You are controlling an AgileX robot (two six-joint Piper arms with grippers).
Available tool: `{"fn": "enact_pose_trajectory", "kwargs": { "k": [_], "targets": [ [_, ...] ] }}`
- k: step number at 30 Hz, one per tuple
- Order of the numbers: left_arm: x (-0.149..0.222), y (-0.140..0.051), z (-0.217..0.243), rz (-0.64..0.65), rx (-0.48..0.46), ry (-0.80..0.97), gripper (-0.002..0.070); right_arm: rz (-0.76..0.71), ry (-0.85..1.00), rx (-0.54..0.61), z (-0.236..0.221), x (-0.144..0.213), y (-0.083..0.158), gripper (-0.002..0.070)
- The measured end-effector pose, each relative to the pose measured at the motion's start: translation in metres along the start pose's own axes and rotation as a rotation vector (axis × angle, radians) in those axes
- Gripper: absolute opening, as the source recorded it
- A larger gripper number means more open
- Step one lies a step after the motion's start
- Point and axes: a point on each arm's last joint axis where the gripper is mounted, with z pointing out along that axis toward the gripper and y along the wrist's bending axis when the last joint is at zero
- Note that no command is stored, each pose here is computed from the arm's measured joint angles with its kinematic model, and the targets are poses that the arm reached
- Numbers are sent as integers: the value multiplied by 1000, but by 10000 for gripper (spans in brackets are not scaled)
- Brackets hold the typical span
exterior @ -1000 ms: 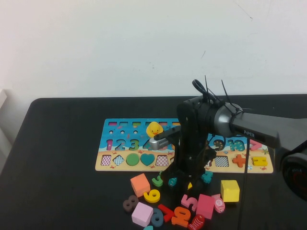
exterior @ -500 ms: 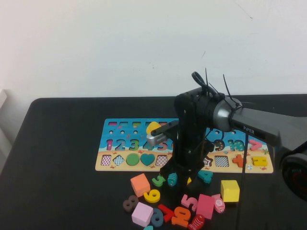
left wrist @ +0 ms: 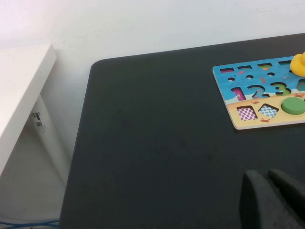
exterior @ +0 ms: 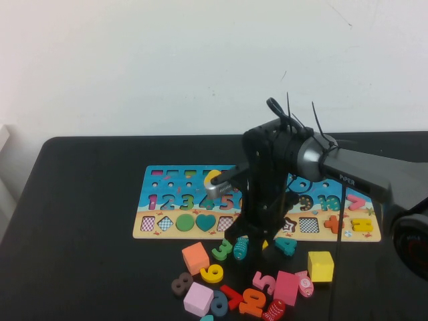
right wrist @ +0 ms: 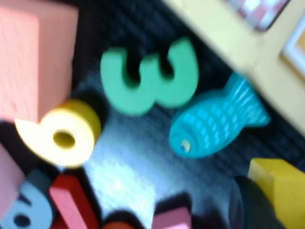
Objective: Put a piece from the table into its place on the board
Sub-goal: Pick up the "Pentagon", then place the "Pentagon" into the hole of the Pentagon
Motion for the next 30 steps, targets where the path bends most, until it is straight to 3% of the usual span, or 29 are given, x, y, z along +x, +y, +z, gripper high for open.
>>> {"fn": "enact_pose_trajectory", "kwargs": {
  "k": [14,30],
  "targets": [
    [0,0,0,0,0,0,-1,3,-245,32,-16,-28,-2,152],
    [0,0,0,0,0,0,-1,26,-227,37,4,-28,-12,152]
  ]
}}
